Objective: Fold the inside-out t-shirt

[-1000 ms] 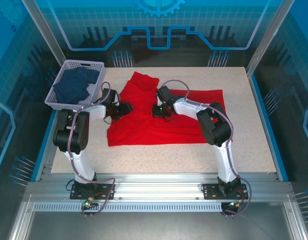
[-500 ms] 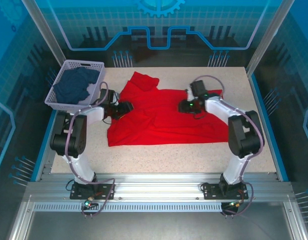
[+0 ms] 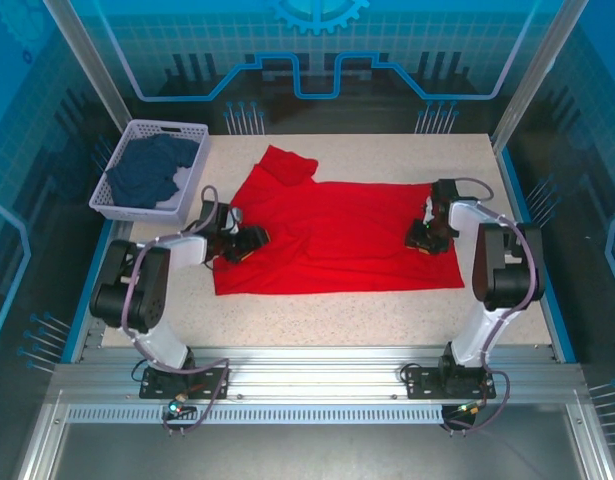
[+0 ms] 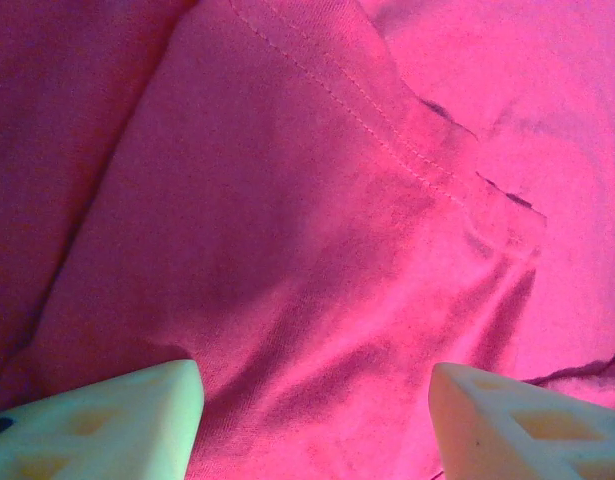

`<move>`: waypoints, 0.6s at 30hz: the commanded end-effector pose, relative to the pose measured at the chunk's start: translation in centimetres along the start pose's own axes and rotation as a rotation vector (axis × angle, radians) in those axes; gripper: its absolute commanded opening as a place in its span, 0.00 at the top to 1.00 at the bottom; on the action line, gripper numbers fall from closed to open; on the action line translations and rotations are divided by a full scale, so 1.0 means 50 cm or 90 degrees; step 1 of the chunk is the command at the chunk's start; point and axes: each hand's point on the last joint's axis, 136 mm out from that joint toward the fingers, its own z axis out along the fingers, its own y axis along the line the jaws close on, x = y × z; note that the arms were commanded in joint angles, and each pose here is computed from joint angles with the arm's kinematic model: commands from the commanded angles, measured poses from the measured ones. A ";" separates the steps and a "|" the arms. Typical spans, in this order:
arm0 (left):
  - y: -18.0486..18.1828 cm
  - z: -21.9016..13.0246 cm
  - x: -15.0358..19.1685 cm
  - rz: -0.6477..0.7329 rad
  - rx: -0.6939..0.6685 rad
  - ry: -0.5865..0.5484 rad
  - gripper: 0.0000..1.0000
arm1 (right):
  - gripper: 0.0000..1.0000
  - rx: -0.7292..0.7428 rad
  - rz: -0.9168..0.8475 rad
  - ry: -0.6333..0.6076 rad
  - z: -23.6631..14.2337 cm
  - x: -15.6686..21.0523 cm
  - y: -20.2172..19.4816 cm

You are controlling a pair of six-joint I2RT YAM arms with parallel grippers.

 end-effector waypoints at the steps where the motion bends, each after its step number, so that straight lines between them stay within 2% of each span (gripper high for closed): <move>1: 0.056 -0.021 0.085 -0.033 -0.048 0.046 0.36 | 0.62 0.033 0.027 0.076 -0.002 0.096 -0.035; 4: 0.043 -0.045 0.081 -0.031 -0.043 0.028 0.36 | 0.62 0.017 0.036 0.086 0.001 0.127 -0.030; 7: 0.007 -0.070 0.047 -0.018 -0.025 -0.007 0.35 | 0.62 0.020 0.016 0.049 -0.015 0.101 -0.024; 13: -0.084 -0.087 -0.135 0.057 -0.025 -0.134 0.35 | 0.51 -0.043 -0.030 -0.127 -0.083 -0.052 0.056; 18: -0.113 -0.026 -0.299 0.095 -0.040 -0.155 0.34 | 0.40 -0.026 -0.022 -0.222 -0.114 -0.164 0.057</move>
